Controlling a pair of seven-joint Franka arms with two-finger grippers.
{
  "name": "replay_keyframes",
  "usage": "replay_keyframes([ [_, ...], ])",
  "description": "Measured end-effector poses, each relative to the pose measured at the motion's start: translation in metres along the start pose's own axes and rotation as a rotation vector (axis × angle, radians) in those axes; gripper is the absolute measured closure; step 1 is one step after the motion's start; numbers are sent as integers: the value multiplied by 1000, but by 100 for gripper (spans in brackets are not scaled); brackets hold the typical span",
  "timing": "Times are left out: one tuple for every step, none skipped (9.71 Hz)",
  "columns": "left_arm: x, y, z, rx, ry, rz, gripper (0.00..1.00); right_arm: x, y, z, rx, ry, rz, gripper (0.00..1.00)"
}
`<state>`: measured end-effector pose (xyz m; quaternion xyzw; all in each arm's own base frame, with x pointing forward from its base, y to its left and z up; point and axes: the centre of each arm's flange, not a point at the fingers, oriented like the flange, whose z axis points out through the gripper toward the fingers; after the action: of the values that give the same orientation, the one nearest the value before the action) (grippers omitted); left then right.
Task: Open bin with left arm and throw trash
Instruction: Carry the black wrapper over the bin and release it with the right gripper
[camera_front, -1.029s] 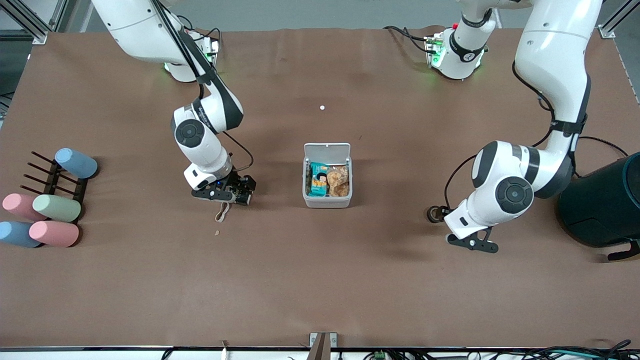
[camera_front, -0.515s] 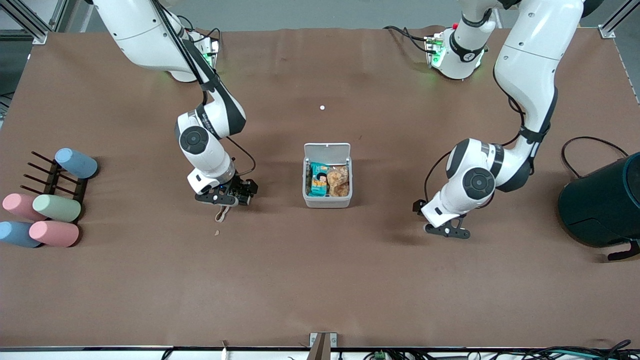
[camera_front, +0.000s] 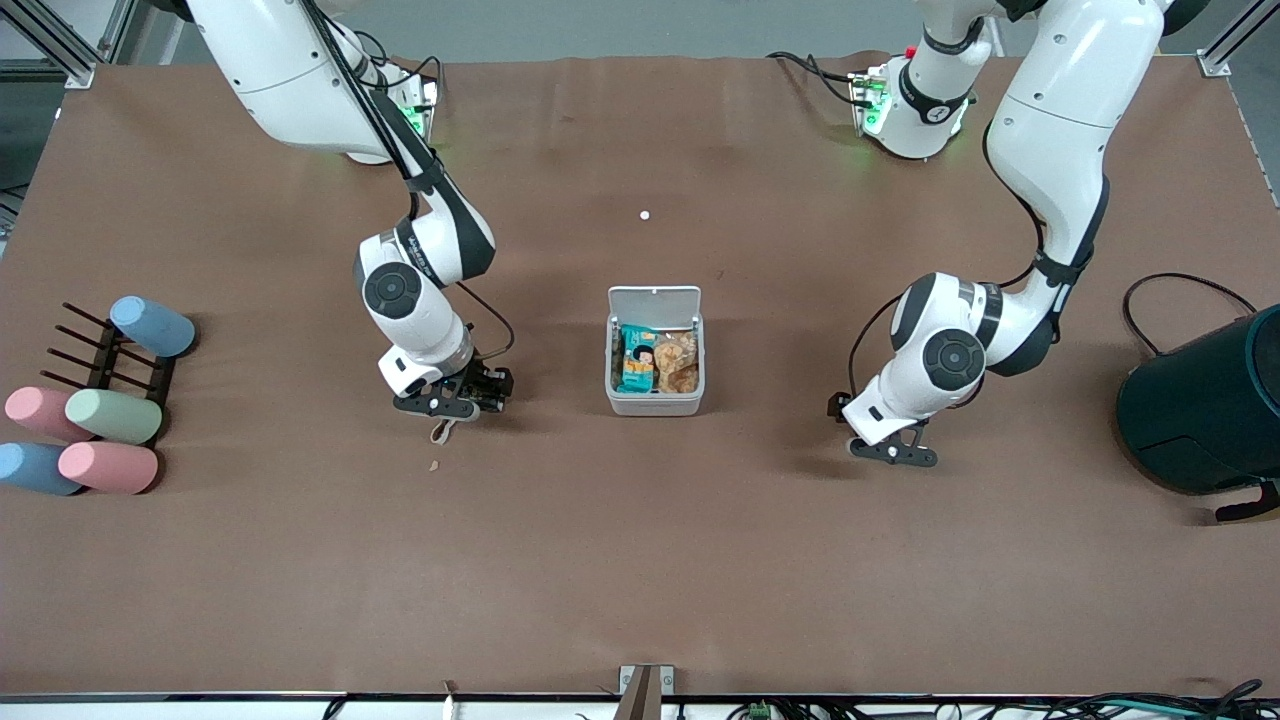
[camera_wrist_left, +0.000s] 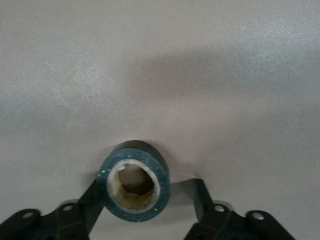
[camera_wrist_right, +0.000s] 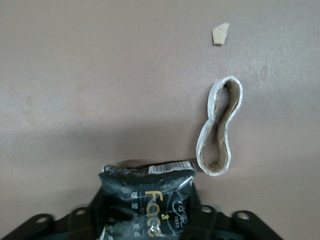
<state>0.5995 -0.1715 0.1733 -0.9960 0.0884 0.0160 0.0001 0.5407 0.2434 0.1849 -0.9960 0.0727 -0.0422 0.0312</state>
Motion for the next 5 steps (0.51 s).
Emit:
replay_keyframes([
  [1,0,-4,0,7,0,46,3,-2,-3,0,0,10,45],
  [2,1,-6,-1,13,2,51,9,-6,-10,-5,-9,30,52],
  [3,2,-7,-1,16,3,51,21,-17,-29,-19,-35,69,55],
  [4,3,-8,-2,21,5,51,35,-37,-64,-35,-65,114,56],
  [6,5,-11,-4,29,7,51,45,-67,-108,-33,-83,151,56],
])
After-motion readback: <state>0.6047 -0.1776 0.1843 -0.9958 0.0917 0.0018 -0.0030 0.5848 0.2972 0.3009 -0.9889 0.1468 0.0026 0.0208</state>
